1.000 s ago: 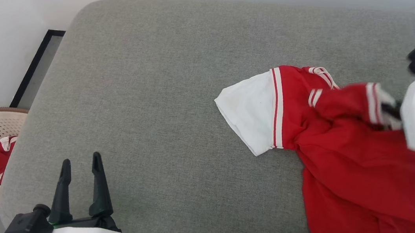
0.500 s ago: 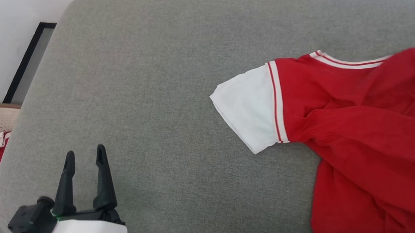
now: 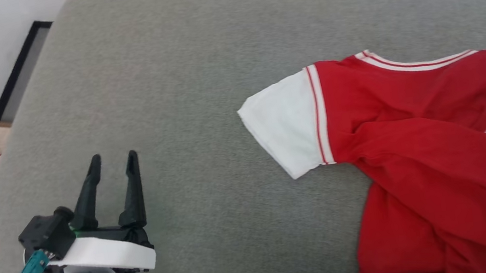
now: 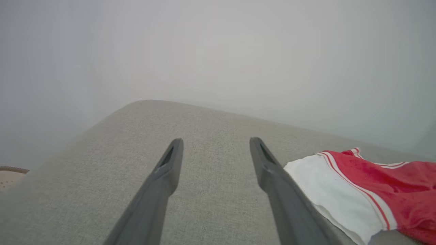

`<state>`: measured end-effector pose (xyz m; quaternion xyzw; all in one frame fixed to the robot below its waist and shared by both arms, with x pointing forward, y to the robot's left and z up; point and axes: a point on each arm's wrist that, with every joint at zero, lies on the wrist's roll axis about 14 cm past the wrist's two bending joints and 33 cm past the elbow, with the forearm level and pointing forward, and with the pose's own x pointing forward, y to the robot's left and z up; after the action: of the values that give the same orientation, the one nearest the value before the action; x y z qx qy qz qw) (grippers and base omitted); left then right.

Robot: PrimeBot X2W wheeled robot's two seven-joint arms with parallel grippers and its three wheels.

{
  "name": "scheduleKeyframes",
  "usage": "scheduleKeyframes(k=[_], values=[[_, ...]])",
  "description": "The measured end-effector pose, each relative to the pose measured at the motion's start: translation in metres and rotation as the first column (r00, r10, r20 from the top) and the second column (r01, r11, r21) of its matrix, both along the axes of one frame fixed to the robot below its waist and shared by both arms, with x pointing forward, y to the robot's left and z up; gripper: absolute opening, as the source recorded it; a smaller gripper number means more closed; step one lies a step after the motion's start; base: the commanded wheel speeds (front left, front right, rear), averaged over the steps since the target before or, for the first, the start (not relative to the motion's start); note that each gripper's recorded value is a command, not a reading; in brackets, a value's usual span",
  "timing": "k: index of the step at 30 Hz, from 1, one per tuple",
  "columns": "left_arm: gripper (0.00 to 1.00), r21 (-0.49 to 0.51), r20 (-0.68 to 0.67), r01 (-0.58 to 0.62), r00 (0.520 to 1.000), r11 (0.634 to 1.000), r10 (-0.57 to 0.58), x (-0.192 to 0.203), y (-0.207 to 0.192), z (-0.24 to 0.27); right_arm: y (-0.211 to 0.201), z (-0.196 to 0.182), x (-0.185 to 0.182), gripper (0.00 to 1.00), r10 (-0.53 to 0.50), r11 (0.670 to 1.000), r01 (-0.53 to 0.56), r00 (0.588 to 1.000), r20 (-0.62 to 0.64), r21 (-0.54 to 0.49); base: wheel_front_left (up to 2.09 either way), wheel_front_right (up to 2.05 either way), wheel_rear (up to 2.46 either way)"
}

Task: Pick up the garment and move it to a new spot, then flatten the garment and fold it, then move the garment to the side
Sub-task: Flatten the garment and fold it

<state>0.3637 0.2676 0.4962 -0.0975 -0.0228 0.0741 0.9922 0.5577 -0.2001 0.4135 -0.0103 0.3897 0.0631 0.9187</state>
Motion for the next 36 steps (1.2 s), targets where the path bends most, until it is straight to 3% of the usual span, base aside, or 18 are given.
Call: scheduleKeyframes(k=[9,18,27,32,36], values=[[1.00,-0.001,-0.047,0.205,0.978,0.979,-0.205,0.031,-0.036,0.000,-0.017,0.053,-0.007,1.00,-0.005,1.000,-0.001,0.977,0.215,0.027,0.00,0.00,0.00],[1.00,-0.021,-0.167,0.426,0.891,0.905,-0.423,0.065,-0.083,-0.006,-0.027,0.098,-0.054,1.00,-0.033,0.995,-0.010,0.900,0.434,0.097,0.00,0.00,0.00],[1.00,-0.097,-0.409,0.553,0.736,0.827,-0.540,0.093,-0.117,-0.040,-0.039,0.124,-0.106,1.00,-0.090,0.994,0.031,0.794,0.601,0.108,0.00,0.00,0.00],[1.00,-0.146,-0.535,0.571,0.641,0.808,-0.550,0.111,-0.127,-0.056,-0.044,0.130,-0.128,1.00,-0.137,0.990,0.073,0.741,0.657,0.125,0.00,0.00,0.00],[1.00,-0.167,-0.644,0.563,0.560,0.809,-0.522,0.122,-0.124,-0.071,-0.044,0.127,-0.139,1.00,-0.179,0.983,0.100,0.729,0.661,0.156,0.00,0.00,0.00]])
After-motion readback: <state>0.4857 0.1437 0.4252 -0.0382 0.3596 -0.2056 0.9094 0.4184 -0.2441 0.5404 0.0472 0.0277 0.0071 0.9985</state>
